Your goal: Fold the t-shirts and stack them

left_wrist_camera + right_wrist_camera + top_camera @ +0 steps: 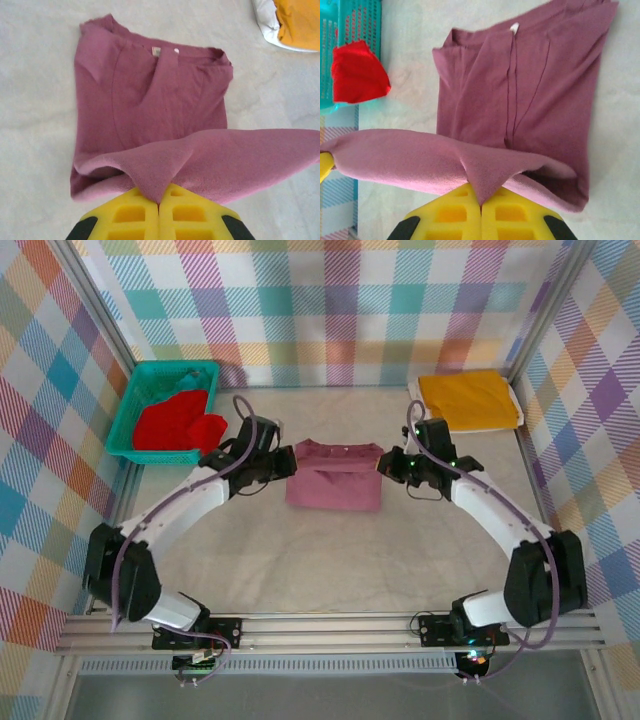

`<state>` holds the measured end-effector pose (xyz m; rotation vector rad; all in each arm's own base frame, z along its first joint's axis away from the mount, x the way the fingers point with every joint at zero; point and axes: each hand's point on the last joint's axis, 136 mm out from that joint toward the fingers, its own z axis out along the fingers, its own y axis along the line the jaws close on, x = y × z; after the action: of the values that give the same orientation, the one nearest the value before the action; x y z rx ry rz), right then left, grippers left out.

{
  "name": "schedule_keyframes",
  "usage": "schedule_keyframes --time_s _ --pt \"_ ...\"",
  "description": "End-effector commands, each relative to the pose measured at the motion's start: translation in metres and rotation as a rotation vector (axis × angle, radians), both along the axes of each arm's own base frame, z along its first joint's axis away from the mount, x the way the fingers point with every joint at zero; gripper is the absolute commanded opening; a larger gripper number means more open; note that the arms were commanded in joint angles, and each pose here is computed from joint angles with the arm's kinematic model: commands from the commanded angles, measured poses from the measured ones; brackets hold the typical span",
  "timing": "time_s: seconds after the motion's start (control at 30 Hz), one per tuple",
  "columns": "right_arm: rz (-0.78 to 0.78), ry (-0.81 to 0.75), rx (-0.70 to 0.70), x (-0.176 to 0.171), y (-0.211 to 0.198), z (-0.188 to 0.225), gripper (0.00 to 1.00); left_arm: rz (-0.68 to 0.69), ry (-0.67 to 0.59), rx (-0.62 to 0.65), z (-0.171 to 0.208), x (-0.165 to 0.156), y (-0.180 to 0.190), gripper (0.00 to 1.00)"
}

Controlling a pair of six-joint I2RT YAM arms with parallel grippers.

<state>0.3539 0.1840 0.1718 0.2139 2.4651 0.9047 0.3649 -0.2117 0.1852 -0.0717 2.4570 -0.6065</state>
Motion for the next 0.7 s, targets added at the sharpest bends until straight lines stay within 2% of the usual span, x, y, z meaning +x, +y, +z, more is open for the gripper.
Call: schedule_keyframes --time_s 0.0,0.23,0.4,0.43,0.47,0.5,0.53,0.57,0.67 --pt "-0.019 -0.064 -0.005 0.026 -0.005 0.011 0.00 -0.030 -0.032 0.042 0.002 0.022 0.005 0.00" --pt "-0.023 -0.075 -0.008 0.050 -0.007 0.011 0.00 -0.037 -0.041 0.063 0.002 0.058 0.010 0.00" --pt "-0.038 -0.075 -0.027 0.077 -0.011 0.003 0.00 -0.025 -0.033 0.096 -0.013 0.091 0.017 0.00" --pt "-0.047 -0.074 -0.035 0.084 -0.013 0.000 0.00 -0.022 -0.027 0.102 -0.016 0.100 0.019 0.11" --pt "-0.063 -0.073 -0.044 0.094 -0.016 -0.001 0.12 -0.026 -0.028 0.108 -0.018 0.111 0.018 0.26" --pt "-0.076 -0.069 -0.046 0.104 -0.020 -0.003 0.29 -0.029 -0.024 0.118 -0.022 0.123 0.019 0.41" --pt "-0.081 -0.066 -0.045 0.113 -0.022 -0.003 0.32 -0.029 -0.030 0.126 -0.021 0.134 0.018 0.49" --pt "-0.092 -0.053 -0.049 0.124 -0.026 -0.004 0.34 -0.031 -0.037 0.135 -0.020 0.147 0.018 0.54" --pt "-0.134 -0.025 -0.032 0.143 -0.039 0.002 0.35 -0.028 -0.056 0.142 -0.009 0.168 0.017 0.56"
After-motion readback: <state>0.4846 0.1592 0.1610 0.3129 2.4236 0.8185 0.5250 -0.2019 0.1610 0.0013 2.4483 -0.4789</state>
